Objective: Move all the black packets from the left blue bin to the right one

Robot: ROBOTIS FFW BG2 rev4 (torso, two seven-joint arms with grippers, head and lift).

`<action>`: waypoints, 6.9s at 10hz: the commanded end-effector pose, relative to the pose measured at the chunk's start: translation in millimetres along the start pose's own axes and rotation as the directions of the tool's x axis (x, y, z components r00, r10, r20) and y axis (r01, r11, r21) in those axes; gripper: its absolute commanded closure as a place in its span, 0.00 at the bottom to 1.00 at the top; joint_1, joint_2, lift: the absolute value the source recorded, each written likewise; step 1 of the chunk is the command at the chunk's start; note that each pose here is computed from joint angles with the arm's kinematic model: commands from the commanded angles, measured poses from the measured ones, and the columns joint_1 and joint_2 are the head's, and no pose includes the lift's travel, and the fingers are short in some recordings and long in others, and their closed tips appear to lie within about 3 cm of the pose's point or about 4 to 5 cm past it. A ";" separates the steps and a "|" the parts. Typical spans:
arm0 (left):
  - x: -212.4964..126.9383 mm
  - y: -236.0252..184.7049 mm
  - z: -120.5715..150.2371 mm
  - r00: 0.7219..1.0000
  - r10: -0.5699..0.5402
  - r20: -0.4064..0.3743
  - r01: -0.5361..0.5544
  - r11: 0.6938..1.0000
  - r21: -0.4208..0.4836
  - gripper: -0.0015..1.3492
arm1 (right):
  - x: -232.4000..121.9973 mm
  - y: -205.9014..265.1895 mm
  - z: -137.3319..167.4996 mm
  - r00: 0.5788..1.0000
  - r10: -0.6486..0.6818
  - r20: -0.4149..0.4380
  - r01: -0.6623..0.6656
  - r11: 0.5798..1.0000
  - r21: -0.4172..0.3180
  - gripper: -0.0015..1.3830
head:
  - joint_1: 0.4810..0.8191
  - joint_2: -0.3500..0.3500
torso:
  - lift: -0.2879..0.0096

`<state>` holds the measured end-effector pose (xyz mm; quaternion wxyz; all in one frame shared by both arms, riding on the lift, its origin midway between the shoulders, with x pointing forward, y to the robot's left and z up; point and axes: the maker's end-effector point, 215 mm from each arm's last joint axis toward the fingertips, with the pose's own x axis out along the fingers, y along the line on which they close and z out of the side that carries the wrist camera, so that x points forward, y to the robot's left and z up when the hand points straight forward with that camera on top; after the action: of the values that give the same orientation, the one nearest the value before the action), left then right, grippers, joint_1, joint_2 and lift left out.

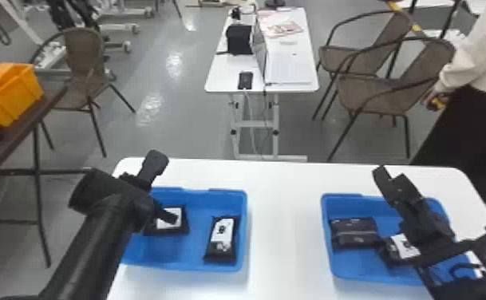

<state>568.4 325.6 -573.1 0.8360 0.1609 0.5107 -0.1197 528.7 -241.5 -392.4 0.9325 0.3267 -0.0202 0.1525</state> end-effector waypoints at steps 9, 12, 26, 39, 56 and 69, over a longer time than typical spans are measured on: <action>13.3 4.1 -26.7 0.995 0.001 -0.099 0.011 0.993 0.117 0.80 | 0.9 3.4 -4.3 1.000 0.015 0.002 -0.015 0.999 0.029 0.23 | 0.63 0.64 | 0.97; 12.5 1.3 -15.1 0.997 -0.035 -0.067 0.046 0.984 0.170 0.86 | 1.0 4.4 -6.7 1.000 0.020 0.003 -0.020 0.999 0.044 0.23 | 0.63 0.65 | 0.97; -128.8 -278.4 189.8 0.456 -0.638 0.621 0.518 0.757 0.398 0.86 | 76.8 118.4 -42.4 0.961 0.257 -0.101 -0.260 0.966 -0.014 0.23 | 0.63 0.35 | 0.97; -145.4 -304.9 203.4 0.366 -0.660 0.656 0.614 0.701 0.363 0.71 | 83.4 112.2 -66.6 0.968 0.195 -0.156 -0.211 0.974 -0.087 0.85 | 0.63 0.33 | 0.97; -52.6 -162.1 35.0 0.735 -0.322 0.597 0.507 0.845 -0.169 0.15 | -33.8 -50.7 124.5 0.917 -0.281 0.283 0.362 0.884 -0.296 0.09 | 0.63 0.18 | 0.97; 31.9 -176.6 -13.8 0.919 -0.334 0.209 0.390 0.852 -0.351 0.87 | -26.6 12.0 147.4 0.932 -0.147 0.332 0.232 0.945 -0.232 0.09 | 0.63 0.23 | 0.97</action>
<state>508.8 164.7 -631.3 0.8478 -0.1202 0.4826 -0.1841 509.2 -331.8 -271.2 0.9643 0.2138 -0.1559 0.0032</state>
